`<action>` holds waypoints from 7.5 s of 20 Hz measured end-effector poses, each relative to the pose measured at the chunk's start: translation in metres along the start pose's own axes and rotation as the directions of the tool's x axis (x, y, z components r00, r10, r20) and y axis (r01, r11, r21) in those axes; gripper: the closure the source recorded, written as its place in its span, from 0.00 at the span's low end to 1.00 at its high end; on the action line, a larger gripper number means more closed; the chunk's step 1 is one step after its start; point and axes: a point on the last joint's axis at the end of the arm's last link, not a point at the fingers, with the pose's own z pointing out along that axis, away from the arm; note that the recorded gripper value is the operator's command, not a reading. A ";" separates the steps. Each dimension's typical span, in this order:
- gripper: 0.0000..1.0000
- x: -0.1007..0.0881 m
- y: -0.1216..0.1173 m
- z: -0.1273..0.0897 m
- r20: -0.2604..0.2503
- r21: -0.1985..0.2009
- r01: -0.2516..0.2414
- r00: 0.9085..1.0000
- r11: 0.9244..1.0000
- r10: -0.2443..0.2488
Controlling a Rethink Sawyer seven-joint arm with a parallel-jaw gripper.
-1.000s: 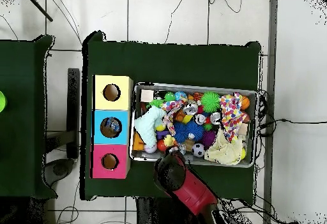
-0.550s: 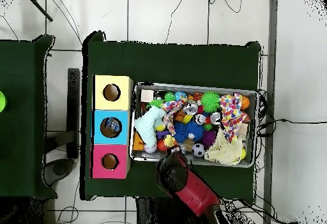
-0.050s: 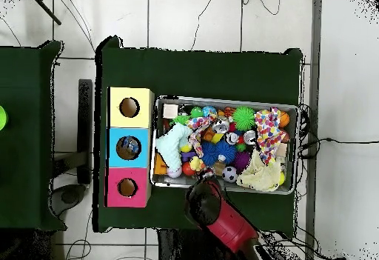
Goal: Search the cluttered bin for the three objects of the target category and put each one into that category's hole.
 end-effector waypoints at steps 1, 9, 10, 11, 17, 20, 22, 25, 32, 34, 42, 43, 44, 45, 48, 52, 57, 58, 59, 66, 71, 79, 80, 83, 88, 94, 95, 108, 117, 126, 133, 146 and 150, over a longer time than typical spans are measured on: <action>0.00 0.000 0.000 0.001 0.002 -0.002 0.000 1.000 1.000 0.000; 0.00 0.013 0.004 0.005 -0.005 -0.029 0.006 1.000 1.000 -0.006; 0.00 0.014 0.004 0.005 -0.007 -0.030 0.006 1.000 1.000 -0.006; 0.00 0.015 0.005 0.005 -0.010 -0.033 0.005 1.000 0.999 -0.006; 0.00 0.020 0.006 0.005 -0.017 -0.048 -0.001 1.000 0.999 0.000; 0.00 0.023 0.007 0.005 -0.013 -0.053 0.004 1.000 0.999 -0.005; 0.00 0.024 0.008 0.005 -0.012 -0.051 0.004 1.000 0.999 -0.004; 0.00 0.027 0.010 0.004 -0.005 -0.043 -0.003 1.000 0.999 0.002; 0.00 0.032 0.014 0.004 0.006 -0.031 -0.010 1.000 0.999 0.010; 0.00 0.033 0.014 0.004 0.007 -0.029 -0.010 1.000 1.000 0.010; 0.00 0.039 0.018 0.009 0.004 -0.027 0.002 1.000 1.000 -0.002; 0.00 0.039 0.018 0.010 0.004 -0.026 0.002 1.000 1.000 -0.002; 0.00 0.039 0.018 0.011 0.003 -0.025 0.002 1.000 1.000 -0.002; 0.00 0.039 0.018 0.012 0.005 -0.025 0.002 1.000 1.000 -0.001; 0.00 0.039 0.017 0.015 0.008 -0.025 0.000 1.000 1.000 0.000; 0.00 0.037 0.015 0.019 0.023 -0.027 0.000 1.000 1.000 0.000; 1.00 0.040 0.011 0.024 0.040 -0.018 0.012 0.999 1.000 -0.011; 1.00 0.040 0.011 0.024 0.044 -0.017 0.015 0.999 1.000 -0.014; 1.00 0.040 0.011 0.023 0.049 -0.016 0.017 0.999 1.000 -0.016; 1.00 0.043 0.011 0.019 0.090 -0.004 0.058 0.994 0.998 -0.057; 1.00 0.039 0.011 0.017 0.094 -0.013 0.066 0.993 0.998 -0.064; 1.00 0.004 0.007 -0.055 0.021 -0.014 0.090 0.996 0.996 -0.090; 1.00 0.003 0.005 -0.068 -0.004 -0.004 0.095 0.995 0.995 -0.095; 1.00 0.001 0.000 -0.108 -0.083 0.022 0.114 0.990 0.993 -0.112; 1.00 -0.004 0.002 -0.143 -0.125 0.023 0.133 0.984 0.991 -0.129; 1.00 -0.011 0.020 -0.168 -0.080 -0.024 0.154 0.985 0.988 -0.155; 1.00 -0.011 0.025 -0.171 -0.068 -0.032 0.161 0.984 0.986 -0.163; 1.00 -0.013 0.098 -0.201 0.061 -0.107 0.275 0.961 0.955 -0.270; 1.00 0.020 0.143 -0.191 0.092 -0.103 0.356 0.933 0.929 -0.348; 1.00 0.087 0.174 -0.173 0.093 -0.084 0.393 0.918 0.916 -0.385; 1.00 0.122 0.180 -0.160 0.080 -0.069 0.372 0.927 0.926 -0.366; 1.00 0.145 0.189 -0.157 0.139 -0.042 0.385 0.916 0.922 -0.376; 1.00 0.158 0.194 -0.159 0.158 -0.041 0.392 0.911 0.919 -0.381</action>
